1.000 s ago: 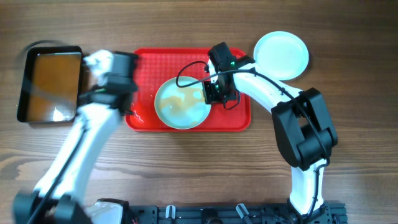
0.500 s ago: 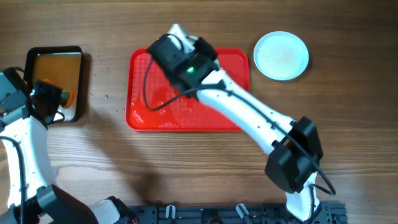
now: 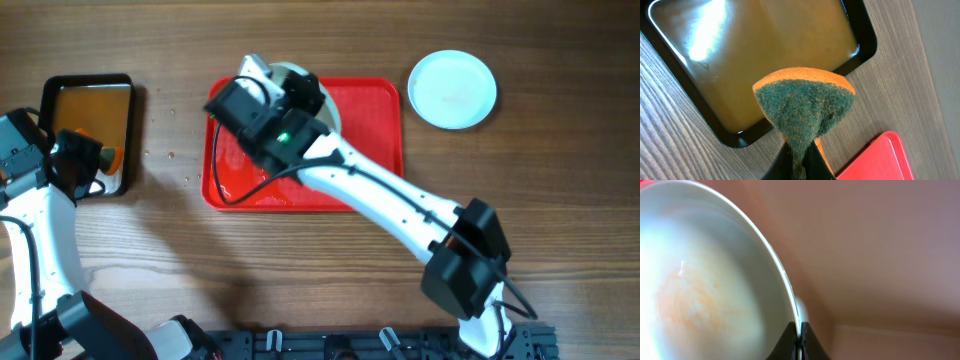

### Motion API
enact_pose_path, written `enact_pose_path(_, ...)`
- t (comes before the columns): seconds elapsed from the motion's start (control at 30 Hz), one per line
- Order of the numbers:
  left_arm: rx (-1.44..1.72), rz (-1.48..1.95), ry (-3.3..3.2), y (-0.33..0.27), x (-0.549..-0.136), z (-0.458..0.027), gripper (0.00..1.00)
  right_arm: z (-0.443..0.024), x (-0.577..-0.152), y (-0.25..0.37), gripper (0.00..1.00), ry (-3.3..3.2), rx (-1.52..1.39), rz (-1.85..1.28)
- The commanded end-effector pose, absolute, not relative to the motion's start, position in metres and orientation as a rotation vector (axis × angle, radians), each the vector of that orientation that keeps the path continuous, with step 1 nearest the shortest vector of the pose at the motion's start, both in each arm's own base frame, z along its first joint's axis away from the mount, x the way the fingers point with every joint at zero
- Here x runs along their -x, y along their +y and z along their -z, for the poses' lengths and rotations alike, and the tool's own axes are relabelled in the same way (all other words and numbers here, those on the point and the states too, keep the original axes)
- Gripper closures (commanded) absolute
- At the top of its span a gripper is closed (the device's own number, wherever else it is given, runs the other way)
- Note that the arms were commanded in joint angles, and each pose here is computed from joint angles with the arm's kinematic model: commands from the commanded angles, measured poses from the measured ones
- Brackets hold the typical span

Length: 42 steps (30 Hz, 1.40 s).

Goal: Clean dirty plates on tray and stack at the side

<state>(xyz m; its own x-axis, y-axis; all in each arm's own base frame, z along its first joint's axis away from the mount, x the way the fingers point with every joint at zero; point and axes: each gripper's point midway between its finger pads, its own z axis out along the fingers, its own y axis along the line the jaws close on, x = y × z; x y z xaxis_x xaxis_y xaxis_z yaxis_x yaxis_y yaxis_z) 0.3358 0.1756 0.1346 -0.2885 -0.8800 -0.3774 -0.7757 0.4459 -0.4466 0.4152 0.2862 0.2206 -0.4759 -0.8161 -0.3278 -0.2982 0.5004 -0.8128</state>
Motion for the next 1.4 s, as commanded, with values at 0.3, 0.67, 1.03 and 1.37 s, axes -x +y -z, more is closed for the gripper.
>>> enact_pose_path(0.3, 1.368, 0.302, 2.135, 0.169, -0.339, -0.133, 0.96, -0.142, -0.489, 0.032, 0.96, 2.695, -0.547, -0.339)
enact_pose_path(0.67, 1.418, 0.306, 2.193, 0.171, -0.343, -0.101, 0.96, -0.057, -0.464, -0.068, 0.55, 2.67, -0.808, -0.307)
enact_pose_path(1.03, 1.316, 0.153, 1.99, 0.223, -0.388, -0.107, 0.94, -0.068, -0.439, 0.117, 0.35, 2.852, -0.246, -0.68)
enact_pose_path(1.37, 1.28, 0.172, 1.951, 0.232, -0.406, -0.099, 0.29, -0.133, -0.401, 0.196, 0.34, 2.753, 0.053, -0.43)
